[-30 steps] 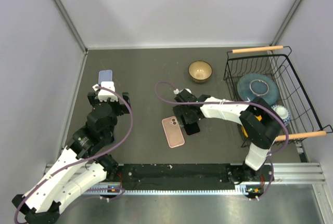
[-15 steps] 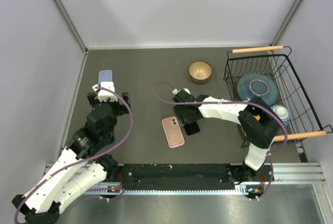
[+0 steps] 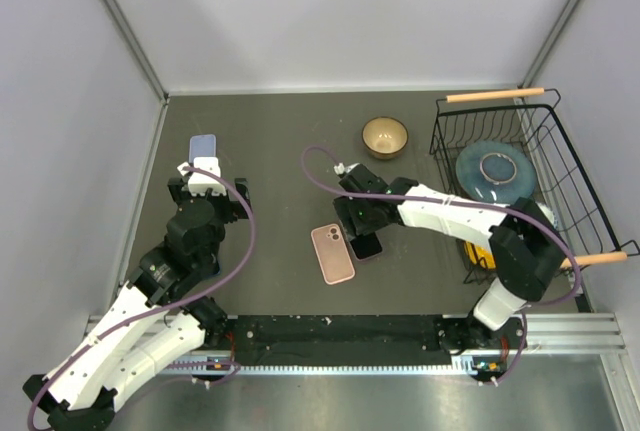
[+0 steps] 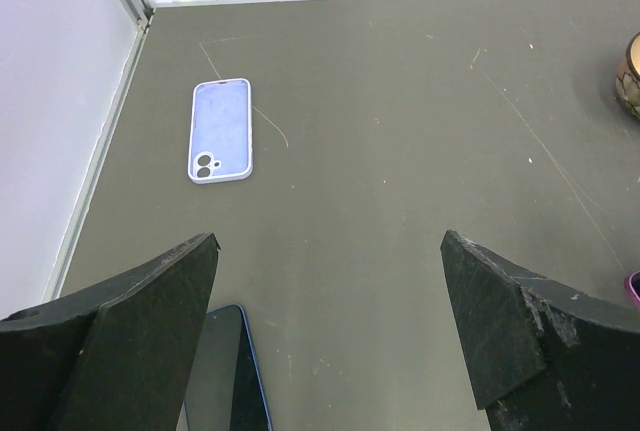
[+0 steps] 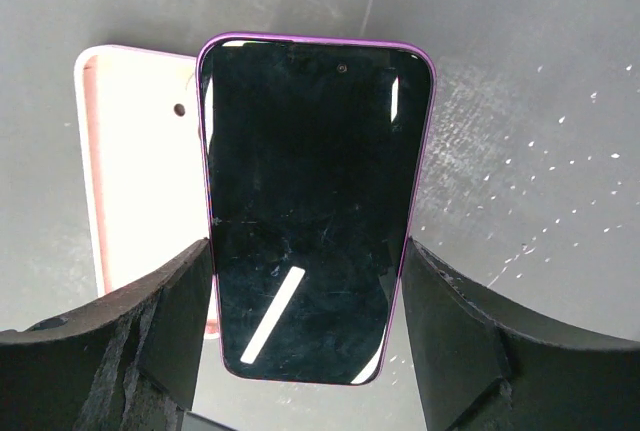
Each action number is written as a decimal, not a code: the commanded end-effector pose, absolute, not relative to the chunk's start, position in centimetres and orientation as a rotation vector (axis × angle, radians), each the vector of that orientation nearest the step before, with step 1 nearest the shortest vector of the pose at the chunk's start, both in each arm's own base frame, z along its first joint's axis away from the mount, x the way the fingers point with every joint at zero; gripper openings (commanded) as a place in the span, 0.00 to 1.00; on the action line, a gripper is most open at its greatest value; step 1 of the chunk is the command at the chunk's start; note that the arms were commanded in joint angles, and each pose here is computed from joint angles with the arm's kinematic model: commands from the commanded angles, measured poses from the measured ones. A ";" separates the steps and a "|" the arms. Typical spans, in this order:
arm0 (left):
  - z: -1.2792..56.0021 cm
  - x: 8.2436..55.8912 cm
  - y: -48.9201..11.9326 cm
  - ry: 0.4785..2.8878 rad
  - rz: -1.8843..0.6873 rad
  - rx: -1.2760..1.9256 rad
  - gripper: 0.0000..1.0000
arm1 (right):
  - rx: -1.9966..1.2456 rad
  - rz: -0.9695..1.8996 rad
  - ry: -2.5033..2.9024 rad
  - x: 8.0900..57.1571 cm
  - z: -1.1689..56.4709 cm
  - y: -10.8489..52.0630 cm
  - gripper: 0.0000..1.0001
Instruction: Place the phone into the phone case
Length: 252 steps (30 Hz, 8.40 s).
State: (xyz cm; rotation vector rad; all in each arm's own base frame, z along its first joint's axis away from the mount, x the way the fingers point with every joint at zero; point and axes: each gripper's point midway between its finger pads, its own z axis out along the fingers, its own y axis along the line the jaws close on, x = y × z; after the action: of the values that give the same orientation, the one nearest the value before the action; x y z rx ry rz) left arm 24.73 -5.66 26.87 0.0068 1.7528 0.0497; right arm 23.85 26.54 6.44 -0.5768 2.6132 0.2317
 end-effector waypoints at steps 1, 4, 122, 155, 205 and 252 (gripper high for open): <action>27.6 24.8 -5.5 1.720 0.041 -0.016 0.99 | -0.525 0.418 2.534 23.9 10.8 29.9 0.48; 27.7 24.8 -5.4 1.718 0.041 -0.017 0.99 | -0.520 0.454 2.529 23.1 11.0 31.8 0.48; 1.6 19.9 -22.4 2.606 -0.763 0.048 0.24 | -0.375 1.252 2.463 17.9 5.4 35.6 0.75; 1.8 17.2 -22.0 2.576 -0.901 -0.001 0.10 | -0.323 1.575 2.254 18.0 9.3 37.7 0.47; 24.5 12.2 -23.2 1.898 -1.340 0.586 0.70 | -1.296 1.807 1.575 7.9 22.6 32.3 0.00; 26.5 12.0 -23.1 1.833 -1.574 0.382 0.60 | -1.204 1.829 1.527 8.7 23.5 32.4 0.00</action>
State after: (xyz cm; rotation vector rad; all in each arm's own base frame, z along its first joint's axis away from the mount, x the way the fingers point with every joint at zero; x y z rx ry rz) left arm 11.64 -23.13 26.08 0.3889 1.8588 -1.5863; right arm 8.10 32.27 20.81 -1.1715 1.6892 1.8598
